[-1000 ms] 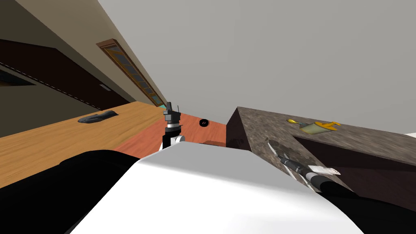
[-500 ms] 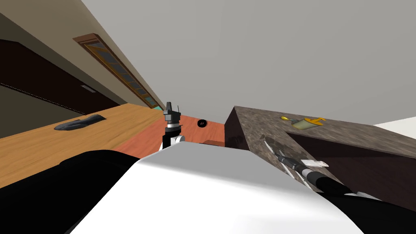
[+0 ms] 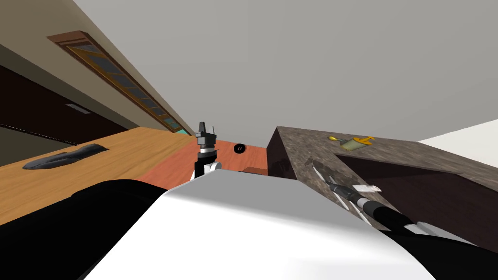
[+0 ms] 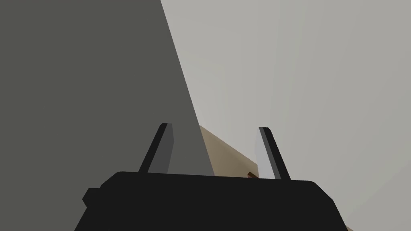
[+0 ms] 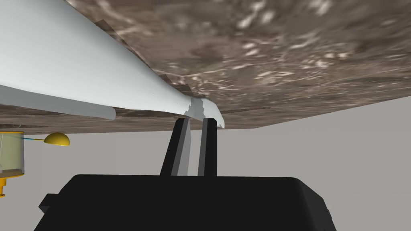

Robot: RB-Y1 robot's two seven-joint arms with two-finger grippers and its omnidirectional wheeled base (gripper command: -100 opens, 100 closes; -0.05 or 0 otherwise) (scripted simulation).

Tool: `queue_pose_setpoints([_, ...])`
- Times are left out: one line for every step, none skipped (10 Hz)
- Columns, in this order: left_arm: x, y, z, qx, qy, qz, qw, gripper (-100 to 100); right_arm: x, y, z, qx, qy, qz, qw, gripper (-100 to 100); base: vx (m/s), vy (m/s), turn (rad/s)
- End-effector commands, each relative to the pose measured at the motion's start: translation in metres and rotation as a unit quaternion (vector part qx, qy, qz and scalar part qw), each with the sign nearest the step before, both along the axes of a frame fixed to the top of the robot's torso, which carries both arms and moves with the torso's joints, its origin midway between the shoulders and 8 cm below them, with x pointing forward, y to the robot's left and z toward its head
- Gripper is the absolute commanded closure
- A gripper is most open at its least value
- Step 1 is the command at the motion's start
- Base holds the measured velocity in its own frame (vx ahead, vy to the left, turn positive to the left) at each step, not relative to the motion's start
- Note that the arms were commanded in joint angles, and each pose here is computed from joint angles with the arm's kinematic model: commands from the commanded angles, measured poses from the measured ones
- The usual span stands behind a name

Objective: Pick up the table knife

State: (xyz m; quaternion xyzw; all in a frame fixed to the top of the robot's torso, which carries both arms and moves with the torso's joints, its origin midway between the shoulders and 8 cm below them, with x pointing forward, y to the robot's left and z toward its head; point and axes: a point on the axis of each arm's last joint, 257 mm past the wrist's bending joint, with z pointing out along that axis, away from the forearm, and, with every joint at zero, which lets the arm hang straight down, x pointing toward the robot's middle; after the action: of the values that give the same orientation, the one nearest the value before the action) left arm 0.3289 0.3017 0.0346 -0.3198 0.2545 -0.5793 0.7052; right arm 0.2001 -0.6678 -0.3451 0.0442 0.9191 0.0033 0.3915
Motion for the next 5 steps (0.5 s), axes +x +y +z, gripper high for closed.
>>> queue_pose_setpoints([0.0000,0.0000,0.0000,0.000,0.000,0.000,1.0000,0,0.0108,0.0065,0.0060,0.003,-0.009,0.008,0.9999,100,0.051,-0.006,-0.161])
queue_pose_setpoints([0.0000,0.0000,0.0000,0.000,0.000,0.000,1.0000,0,0.0072,0.0067,0.0022,-0.004,0.002,0.016,0.9999,100,0.047,-0.002,-0.087])
queue_pose_setpoints([0.0000,0.0000,0.0000,0.000,0.000,0.000,1.0000,0,0.0058,0.0068,0.0008,-0.006,0.006,0.019,0.9998,100,0.024,-0.002,0.014])
queue_pose_setpoints([0.0000,0.0000,0.0000,0.000,0.000,0.000,1.0000,0,0.0149,0.0113,0.0066,-0.004,-0.003,0.025,0.9997,100,0.047,-0.004,-0.201])
queue_pose_setpoints([0.0000,0.0000,0.0000,0.000,0.000,0.000,1.0000,0,0.0116,0.0112,0.0031,-0.011,0.007,0.031,0.9994,100,0.047,-0.003,-0.115])
